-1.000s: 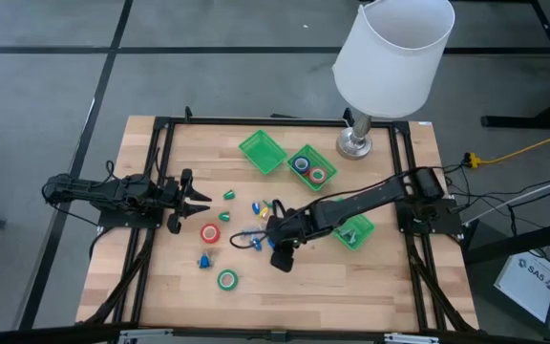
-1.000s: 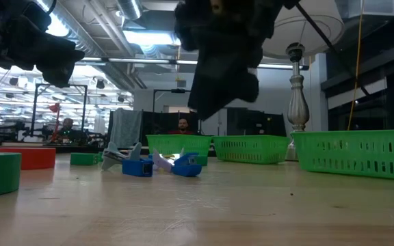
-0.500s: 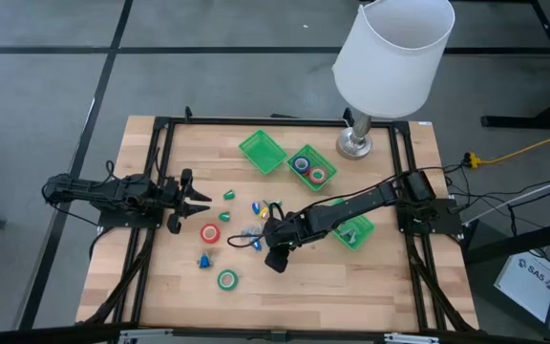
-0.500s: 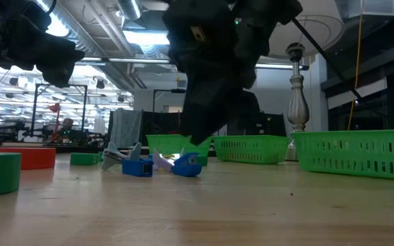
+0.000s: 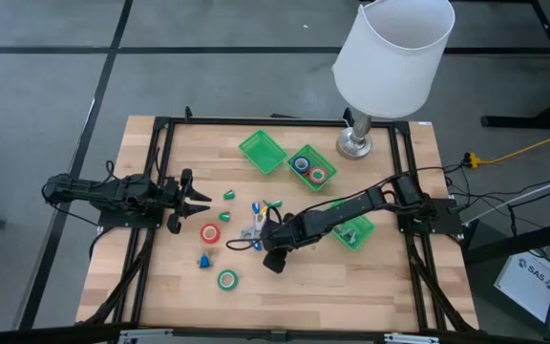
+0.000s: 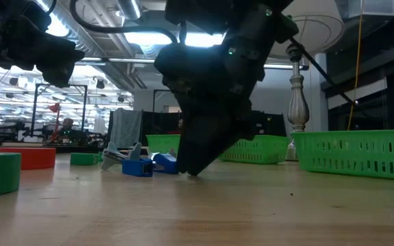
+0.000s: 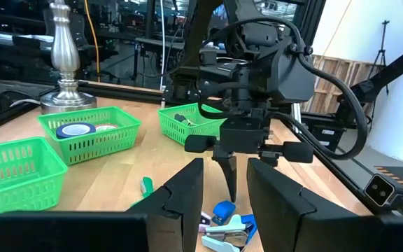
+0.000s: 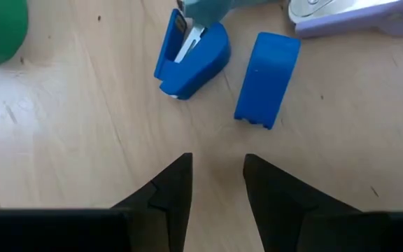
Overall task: Pick and place Stapler, Stapler remover, tape
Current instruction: Put the blue stapler into the top basket
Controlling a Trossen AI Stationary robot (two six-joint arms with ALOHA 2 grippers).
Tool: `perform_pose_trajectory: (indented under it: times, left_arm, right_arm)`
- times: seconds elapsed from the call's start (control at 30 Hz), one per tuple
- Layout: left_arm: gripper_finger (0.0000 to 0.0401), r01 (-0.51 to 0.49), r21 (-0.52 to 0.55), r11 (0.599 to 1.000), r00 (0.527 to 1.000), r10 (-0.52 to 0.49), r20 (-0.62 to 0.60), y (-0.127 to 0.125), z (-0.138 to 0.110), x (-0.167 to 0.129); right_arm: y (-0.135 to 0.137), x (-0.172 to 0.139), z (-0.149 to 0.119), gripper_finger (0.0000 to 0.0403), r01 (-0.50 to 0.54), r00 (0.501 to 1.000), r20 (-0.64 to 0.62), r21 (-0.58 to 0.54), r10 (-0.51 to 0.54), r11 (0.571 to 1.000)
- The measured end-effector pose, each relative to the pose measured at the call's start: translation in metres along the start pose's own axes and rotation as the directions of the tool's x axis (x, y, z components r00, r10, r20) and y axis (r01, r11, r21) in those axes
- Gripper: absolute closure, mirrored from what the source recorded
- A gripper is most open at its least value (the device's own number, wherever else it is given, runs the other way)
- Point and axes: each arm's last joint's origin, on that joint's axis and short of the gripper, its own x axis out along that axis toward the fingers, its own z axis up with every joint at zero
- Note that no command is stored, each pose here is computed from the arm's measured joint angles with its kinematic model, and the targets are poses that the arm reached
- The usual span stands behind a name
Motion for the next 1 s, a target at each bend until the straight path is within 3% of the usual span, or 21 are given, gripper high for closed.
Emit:
perform_pose_trajectory:
  times: [0.43,0.63,1.0]
  left_arm:
    - [0.0294,0.0,0.0,1.0,1.0,0.0,0.0,0.0,0.0,0.0]
    - [0.0294,0.001,0.0,1.0,1.0,-0.001,0.0,0.0,0.0,0.0]
    - [0.0294,0.0,0.0,1.0,1.0,0.0,0.0,0.0,0.0,0.0]
  right_arm:
    - [-0.014,-0.004,0.024,0.0267,0.107,0.988,0.118,-0.07,-0.099,0.992]
    - [-0.016,-0.001,0.028,0.0267,0.048,0.995,0.096,-0.133,-0.035,0.99]
    - [-0.021,0.001,0.031,0.0268,0.129,0.985,0.142,-0.222,-0.099,0.966]
